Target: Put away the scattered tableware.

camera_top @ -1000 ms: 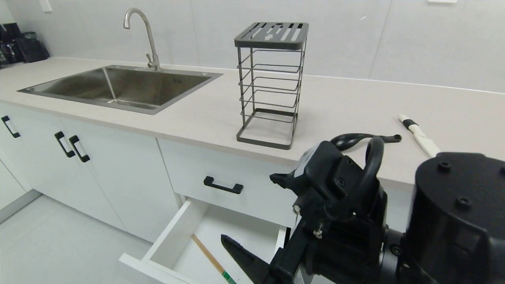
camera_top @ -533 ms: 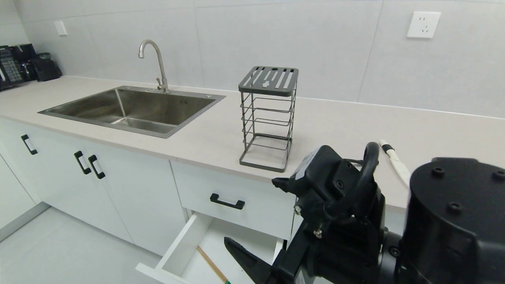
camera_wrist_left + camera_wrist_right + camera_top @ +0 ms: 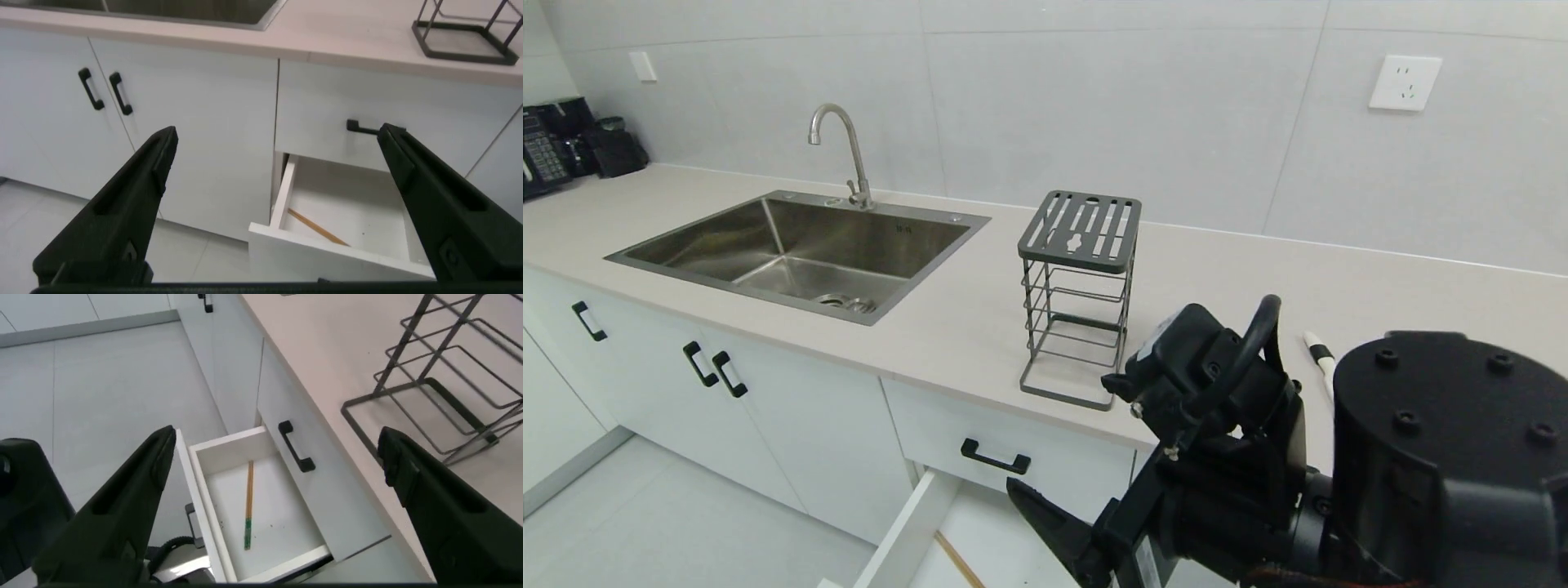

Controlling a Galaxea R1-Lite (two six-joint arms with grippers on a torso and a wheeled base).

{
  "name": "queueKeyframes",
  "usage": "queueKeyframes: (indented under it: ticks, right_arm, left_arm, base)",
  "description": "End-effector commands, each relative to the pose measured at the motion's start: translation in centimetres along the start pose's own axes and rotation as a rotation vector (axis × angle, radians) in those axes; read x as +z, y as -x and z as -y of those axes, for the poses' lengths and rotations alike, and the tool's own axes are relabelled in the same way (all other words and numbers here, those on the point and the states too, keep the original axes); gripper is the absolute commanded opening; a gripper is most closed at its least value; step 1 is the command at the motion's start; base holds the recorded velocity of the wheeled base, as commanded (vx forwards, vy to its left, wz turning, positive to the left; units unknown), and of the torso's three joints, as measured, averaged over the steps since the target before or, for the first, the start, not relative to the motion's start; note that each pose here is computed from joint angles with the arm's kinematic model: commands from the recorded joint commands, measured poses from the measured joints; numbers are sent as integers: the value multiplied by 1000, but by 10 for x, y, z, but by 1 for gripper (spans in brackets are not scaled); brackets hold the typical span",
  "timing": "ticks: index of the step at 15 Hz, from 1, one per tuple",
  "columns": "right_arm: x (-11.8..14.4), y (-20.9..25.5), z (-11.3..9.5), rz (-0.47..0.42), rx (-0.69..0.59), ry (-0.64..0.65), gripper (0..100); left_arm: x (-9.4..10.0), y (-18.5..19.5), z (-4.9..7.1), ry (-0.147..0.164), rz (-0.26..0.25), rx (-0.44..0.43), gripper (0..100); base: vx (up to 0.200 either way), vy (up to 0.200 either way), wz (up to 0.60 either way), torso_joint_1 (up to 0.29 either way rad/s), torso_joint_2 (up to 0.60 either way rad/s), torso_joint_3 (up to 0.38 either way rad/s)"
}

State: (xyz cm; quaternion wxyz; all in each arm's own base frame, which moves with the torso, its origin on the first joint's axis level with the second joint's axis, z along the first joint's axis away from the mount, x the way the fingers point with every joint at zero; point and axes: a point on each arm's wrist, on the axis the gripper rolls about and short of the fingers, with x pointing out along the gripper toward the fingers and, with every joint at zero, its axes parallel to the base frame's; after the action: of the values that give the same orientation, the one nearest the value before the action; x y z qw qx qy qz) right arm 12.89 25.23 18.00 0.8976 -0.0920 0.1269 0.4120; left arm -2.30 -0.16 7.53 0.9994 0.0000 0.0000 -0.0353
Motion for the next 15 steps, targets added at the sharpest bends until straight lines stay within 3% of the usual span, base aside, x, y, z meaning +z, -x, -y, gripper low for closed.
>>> queueKeyframes:
  ticks: [1, 6, 11, 15]
  right_arm:
    - [-4, -2, 1, -15, -6, 1, 100]
    - [-19, -10, 4, -133, -16, -41, 100]
    - [-26, -11, 20, -287, -20, -54, 100]
    - [-38, -10, 64, -331, -163, -101, 100]
  left_arm:
    - [0, 0, 0, 0, -2, 0, 100]
    - [0, 0, 0, 0, -2, 0, 100]
    - [0, 0, 0, 0, -2, 0, 100]
    - [0, 0, 0, 0, -2, 0, 100]
  base:
    - [0, 0, 0, 286, -535, -256]
    - [0, 0, 0, 270, -518, -250]
    - [0, 0, 0, 45, -80, -42]
    - [0, 0, 0, 0, 0, 0]
